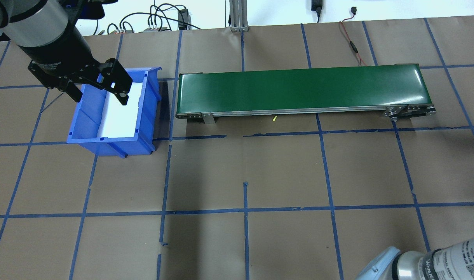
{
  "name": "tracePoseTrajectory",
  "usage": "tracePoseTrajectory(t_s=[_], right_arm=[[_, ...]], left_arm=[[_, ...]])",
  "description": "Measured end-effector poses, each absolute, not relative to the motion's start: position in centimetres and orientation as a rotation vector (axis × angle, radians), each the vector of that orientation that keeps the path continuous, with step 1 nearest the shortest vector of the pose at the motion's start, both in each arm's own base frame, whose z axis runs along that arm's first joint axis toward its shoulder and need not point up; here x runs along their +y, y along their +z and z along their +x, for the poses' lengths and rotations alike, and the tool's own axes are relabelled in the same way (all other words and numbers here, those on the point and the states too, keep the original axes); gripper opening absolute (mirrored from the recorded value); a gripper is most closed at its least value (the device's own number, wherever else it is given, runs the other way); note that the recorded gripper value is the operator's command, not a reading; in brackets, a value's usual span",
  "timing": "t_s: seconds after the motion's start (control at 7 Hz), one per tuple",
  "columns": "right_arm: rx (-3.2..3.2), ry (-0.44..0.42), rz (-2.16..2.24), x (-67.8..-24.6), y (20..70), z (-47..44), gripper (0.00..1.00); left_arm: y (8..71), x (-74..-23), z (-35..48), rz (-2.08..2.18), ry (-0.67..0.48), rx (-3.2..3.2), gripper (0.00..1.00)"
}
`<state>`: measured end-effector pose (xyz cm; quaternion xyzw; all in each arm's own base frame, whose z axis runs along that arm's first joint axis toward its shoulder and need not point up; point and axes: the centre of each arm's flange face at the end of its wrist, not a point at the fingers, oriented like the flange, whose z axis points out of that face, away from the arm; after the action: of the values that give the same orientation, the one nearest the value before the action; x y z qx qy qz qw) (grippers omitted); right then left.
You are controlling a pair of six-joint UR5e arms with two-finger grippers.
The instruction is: Move block left to right into plate
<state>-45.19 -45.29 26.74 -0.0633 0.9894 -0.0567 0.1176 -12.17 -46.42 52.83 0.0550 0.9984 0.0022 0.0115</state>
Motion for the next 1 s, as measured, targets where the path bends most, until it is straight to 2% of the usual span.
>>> tracePoseTrajectory(t_s=[0.14,0.43,1.0], right_arm=[[2.904,-0.191,-0.198,-43.2,25.2,-48.6,0.81],[2.924,-0.217,-0.194,-42.1,24.1,-50.7,1.0],[2.965,-0.255,-0.189,-42.0,27.0,-50.4,1.0]], left_arm=[[52.8,-46.3,-12.2,0.172,0.007,3.114,1.0],[52.8,-46.1,-12.2,0.173,0.007,3.114,1.0],[53.0,-46.1,-12.2,0.174,-0.001,3.111,1.0]])
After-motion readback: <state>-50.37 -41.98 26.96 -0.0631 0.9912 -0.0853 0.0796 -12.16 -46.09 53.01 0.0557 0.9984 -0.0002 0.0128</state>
